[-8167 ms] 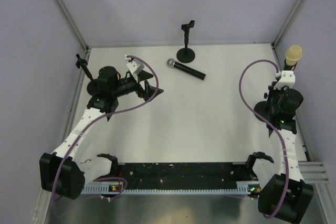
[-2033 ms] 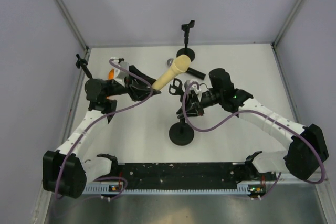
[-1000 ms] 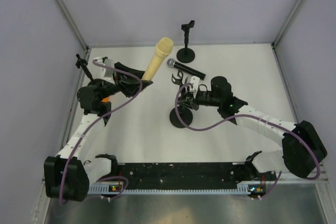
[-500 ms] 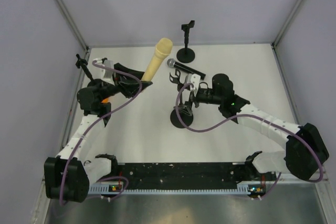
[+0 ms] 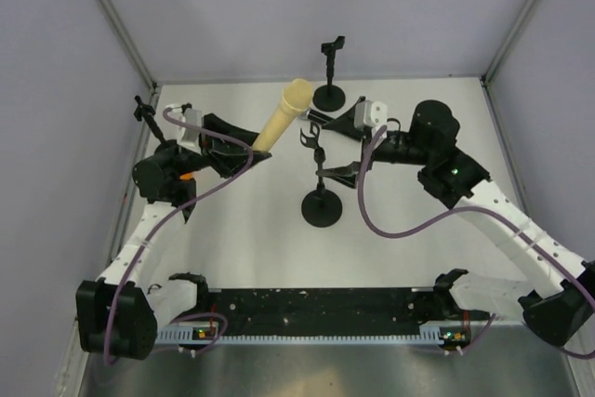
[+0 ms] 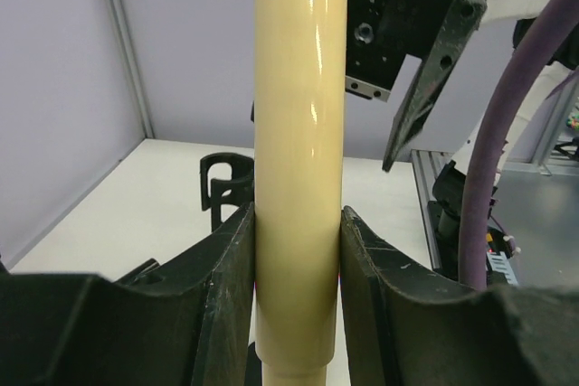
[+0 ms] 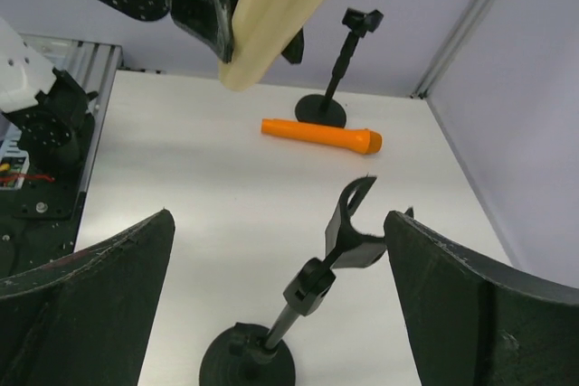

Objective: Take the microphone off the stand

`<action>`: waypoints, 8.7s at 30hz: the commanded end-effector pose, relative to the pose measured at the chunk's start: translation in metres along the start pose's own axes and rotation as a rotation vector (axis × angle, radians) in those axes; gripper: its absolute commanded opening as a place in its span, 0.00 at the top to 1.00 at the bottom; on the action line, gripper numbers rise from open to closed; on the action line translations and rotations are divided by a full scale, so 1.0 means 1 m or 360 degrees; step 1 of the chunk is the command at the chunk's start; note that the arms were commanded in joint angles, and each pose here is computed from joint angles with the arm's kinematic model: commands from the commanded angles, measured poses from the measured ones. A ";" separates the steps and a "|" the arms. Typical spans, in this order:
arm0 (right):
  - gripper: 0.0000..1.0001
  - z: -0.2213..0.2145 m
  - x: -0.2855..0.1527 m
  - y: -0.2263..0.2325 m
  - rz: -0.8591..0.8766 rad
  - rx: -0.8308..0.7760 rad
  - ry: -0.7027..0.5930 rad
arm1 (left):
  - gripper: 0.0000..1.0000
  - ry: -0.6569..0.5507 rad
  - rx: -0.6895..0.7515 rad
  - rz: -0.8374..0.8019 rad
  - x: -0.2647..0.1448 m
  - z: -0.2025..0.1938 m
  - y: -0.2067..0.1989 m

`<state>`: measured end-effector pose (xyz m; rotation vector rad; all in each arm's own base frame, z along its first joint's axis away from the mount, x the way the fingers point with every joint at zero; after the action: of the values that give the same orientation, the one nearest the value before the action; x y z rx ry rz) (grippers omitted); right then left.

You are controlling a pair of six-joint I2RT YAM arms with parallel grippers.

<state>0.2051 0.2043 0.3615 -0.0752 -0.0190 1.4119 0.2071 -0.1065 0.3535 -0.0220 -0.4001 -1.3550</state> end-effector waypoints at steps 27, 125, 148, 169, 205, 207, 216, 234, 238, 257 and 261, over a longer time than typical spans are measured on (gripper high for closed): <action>0.08 0.100 -0.006 -0.005 0.0041 0.0550 -0.0441 | 1.00 -0.0018 -0.0211 0.0557 0.026 0.035 0.043; 1.00 0.072 -0.126 -0.106 -0.1620 -0.0107 0.0386 | 0.01 0.0928 0.0667 0.1178 -0.019 0.015 0.052; 1.00 -0.130 -0.210 -0.159 -0.1398 0.0469 0.1632 | 0.01 0.0926 0.0565 0.1077 -0.032 -0.003 0.022; 1.00 -0.228 -0.211 -0.246 -0.1739 0.1097 0.1521 | 0.01 0.0858 0.0431 0.1049 -0.032 -0.016 0.015; 0.46 -0.270 -0.217 -0.245 -0.1920 0.1321 0.1498 | 0.01 0.0796 0.0372 0.1069 -0.036 -0.019 0.015; 0.44 -0.270 -0.217 -0.245 -0.1918 0.1324 0.1493 | 0.01 0.0798 0.0371 0.1069 -0.037 -0.019 0.015; 0.42 -0.270 -0.217 -0.245 -0.1918 0.1331 0.1487 | 0.01 0.0797 0.0357 0.1069 -0.037 -0.021 0.015; 0.16 -0.215 -0.212 -0.242 -0.1827 0.1177 0.1270 | 0.01 0.0808 0.0312 0.0991 -0.036 -0.032 0.013; 0.14 -0.187 -0.211 -0.237 -0.1807 0.1084 0.1180 | 0.01 0.0773 0.0318 0.0876 -0.033 -0.038 0.013; 0.16 -0.088 -0.132 -0.116 -0.0289 0.0106 0.0205 | 0.01 0.0679 0.0149 0.0305 -0.025 -0.065 -0.013; 0.15 -0.084 -0.099 -0.097 -0.0083 0.0036 0.0187 | 0.01 0.0662 0.0143 0.0288 -0.024 -0.065 -0.014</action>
<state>0.3028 0.0521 0.2630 -0.0530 0.2896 1.1293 0.2092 -0.1000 0.2759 0.2844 -0.0377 -1.0831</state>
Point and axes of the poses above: each gripper's point midway between its finger pads, its own x axis out along the fingers, its own y axis along the line the jaws close on, z = x × y, the point moved 10 cm from there along -x, back along the fingers, and after that the axes turned 12 degrees about x, right-handed, at the moved point
